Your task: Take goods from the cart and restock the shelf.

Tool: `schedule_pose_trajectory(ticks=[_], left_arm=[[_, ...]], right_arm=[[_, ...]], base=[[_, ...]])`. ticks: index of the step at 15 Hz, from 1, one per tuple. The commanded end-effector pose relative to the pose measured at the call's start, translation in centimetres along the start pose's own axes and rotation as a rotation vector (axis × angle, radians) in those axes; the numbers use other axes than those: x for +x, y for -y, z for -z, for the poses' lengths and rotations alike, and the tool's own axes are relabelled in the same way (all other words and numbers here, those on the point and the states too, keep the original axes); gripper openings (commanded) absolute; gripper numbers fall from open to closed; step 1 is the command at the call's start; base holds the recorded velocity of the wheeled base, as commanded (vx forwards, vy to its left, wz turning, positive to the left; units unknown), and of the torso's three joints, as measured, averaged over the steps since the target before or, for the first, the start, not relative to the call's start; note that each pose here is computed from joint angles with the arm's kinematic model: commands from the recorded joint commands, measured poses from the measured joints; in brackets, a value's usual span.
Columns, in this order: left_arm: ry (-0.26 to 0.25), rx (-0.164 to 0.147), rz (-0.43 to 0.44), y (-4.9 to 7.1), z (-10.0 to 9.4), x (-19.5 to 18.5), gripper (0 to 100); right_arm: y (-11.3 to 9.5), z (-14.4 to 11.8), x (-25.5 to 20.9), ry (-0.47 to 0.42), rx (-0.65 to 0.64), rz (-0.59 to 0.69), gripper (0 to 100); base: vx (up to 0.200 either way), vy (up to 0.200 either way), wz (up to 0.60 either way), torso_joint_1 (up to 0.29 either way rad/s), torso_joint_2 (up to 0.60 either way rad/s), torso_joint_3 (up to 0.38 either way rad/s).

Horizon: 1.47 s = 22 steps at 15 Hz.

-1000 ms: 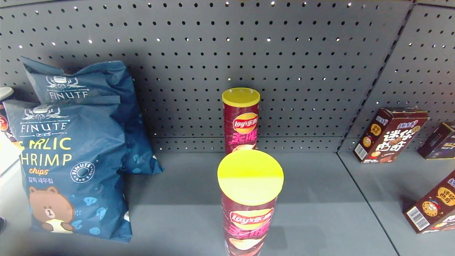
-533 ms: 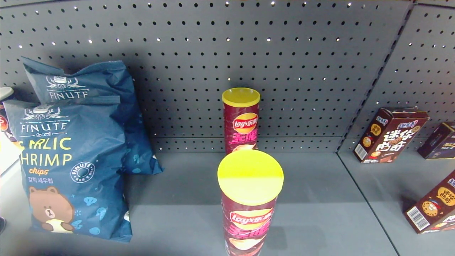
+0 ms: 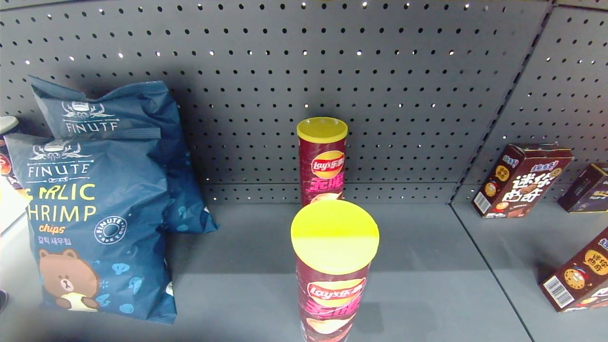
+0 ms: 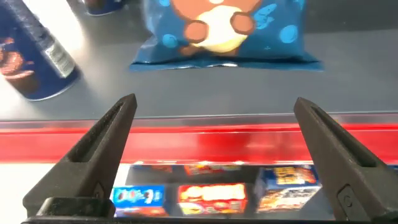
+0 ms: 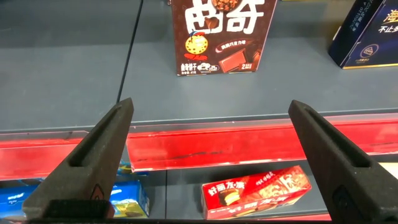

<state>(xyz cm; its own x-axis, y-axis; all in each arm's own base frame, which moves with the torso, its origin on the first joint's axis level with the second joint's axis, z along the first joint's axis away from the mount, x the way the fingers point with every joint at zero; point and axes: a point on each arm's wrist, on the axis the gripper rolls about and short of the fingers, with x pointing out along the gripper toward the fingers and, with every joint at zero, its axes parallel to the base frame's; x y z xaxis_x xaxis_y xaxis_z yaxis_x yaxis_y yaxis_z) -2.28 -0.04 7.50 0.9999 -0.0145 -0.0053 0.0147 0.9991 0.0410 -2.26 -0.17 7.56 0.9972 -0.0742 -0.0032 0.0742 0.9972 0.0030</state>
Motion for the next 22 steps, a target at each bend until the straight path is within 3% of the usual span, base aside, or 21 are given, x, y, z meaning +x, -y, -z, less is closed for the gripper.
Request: schedule_pose_trajectory(ticks=[1, 4, 5, 7, 8, 9, 10, 11, 14, 22], left_arm=[[0.002, -0.01, 0.039, 0.09, -0.05, 0.0, 100], [0.001, 0.006, 0.05, 0.11, -0.01, 0.01, 100], [0.012, 0.05, 0.083, 0.19, -0.09, 0.01, 100], [0.021, 0.095, 0.122, 0.27, -0.12, 0.0, 100], [0.013, 0.088, 0.111, 0.24, -0.06, 0.0, 100], [0.002, 0.068, -0.007, -0.01, -0.06, 0.0, 100], [-0.003, 0.013, -0.073, -0.16, -0.03, 0.02, 100], [-0.003, -0.001, -0.065, -0.15, -0.04, 0.03, 100], [0.002, -0.006, 0.033, 0.07, -0.04, 0.02, 100], [0.002, 0.007, 0.035, 0.08, -0.04, 0.02, 100]], right_arm=[[0.0, 0.0, 0.0, 0.0, 0.0, -0.001, 100], [0.0, 0.0, 0.0, 0.0, 0.003, -0.001, 100], [0.0, 0.0, 0.0, 0.0, 0.003, -0.001, 100], [0.0, 0.0, 0.0, 0.0, 0.003, -0.001, 100], [0.0, 0.0, 0.0, 0.0, 0.003, -0.001, 100], [0.0, 0.0, 0.0, 0.0, 0.003, -0.001, 100], [0.0, 0.0, 0.0, 0.0, 0.003, -0.001, 100], [0.0, 0.0, 0.0, 0.0, 0.003, -0.001, 100], [0.0, 0.0, 0.0, 0.0, 0.0, -0.001, 100], [0.0, 0.0, 0.0, 0.0, 0.001, -0.001, 100]], base=[[0.0, 0.0, 0.0, 0.0, 0.0, 0.0], [0.0, 0.0, 0.0, 0.0, 0.0, 0.0], [0.0, 0.0, 0.0, 0.0, 0.0, 0.0], [0.0, 0.0, 0.0, 0.0, 0.0, 0.0], [0.0, 0.0, 0.0, 0.0, 0.0, 0.0], [0.0, 0.0, 0.0, 0.0, 0.0, 0.0], [0.0, 0.0, 0.0, 0.0, 0.0, 0.0], [0.0, 0.0, 0.0, 0.0, 0.0, 0.0], [0.0, 0.0, 0.0, 0.0, 0.0, 0.0], [0.0, 0.0, 0.0, 0.0, 0.0, 0.0]])
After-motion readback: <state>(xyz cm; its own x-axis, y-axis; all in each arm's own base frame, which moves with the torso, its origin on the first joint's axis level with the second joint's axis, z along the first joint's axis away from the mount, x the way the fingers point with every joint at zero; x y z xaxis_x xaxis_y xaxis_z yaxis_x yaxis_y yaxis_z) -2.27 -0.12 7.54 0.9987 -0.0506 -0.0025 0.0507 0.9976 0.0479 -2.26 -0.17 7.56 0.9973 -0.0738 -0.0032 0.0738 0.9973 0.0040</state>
